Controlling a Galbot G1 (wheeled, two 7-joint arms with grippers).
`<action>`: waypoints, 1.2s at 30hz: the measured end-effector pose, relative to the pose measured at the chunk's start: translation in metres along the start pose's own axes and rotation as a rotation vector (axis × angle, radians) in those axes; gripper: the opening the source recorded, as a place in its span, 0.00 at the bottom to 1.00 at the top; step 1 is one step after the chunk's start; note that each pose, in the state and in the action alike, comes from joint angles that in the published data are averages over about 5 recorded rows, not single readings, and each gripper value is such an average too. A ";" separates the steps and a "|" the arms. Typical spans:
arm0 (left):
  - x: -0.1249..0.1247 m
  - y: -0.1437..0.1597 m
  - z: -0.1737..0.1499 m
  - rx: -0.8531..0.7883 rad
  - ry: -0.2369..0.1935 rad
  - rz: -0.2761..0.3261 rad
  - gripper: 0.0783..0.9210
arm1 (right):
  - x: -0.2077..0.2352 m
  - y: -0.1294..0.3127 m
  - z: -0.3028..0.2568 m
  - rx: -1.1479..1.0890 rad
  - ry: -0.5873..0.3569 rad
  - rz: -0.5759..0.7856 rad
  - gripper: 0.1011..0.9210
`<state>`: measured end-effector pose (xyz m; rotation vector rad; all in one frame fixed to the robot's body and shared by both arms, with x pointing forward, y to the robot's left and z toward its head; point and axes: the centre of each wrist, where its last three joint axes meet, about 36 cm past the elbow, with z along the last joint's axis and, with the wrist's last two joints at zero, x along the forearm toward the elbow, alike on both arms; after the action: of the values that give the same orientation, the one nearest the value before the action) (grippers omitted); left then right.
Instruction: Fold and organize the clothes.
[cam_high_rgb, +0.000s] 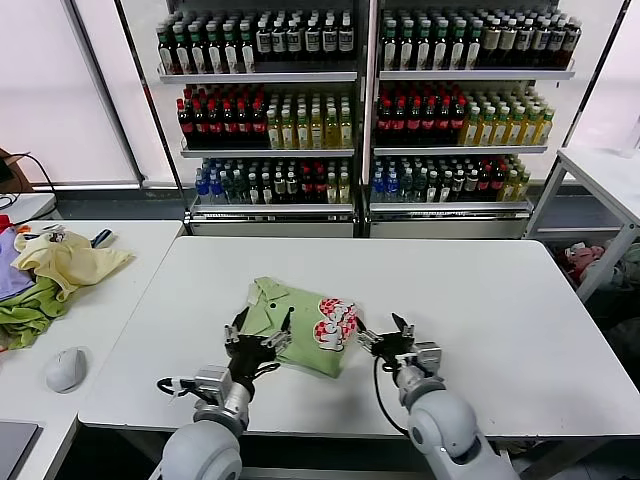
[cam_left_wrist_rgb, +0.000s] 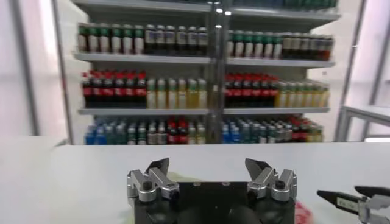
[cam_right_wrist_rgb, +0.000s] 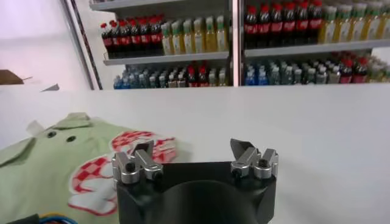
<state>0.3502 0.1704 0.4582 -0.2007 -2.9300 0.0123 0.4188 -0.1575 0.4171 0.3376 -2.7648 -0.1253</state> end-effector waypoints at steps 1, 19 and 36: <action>0.002 0.004 0.000 -0.001 -0.004 -0.013 0.88 | -0.005 0.006 0.002 -0.009 0.003 0.000 0.88; 0.022 0.040 -0.002 -0.023 -0.022 -0.112 0.88 | -0.057 0.065 0.003 -0.215 0.044 0.038 0.56; 0.022 0.046 -0.002 -0.030 -0.020 -0.121 0.88 | -0.082 0.039 0.000 -0.054 0.037 0.074 0.03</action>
<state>0.3350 0.2190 0.4636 -0.0270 -2.9587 -0.0481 0.4851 -0.0993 0.3945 0.2215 -2.7271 -0.1727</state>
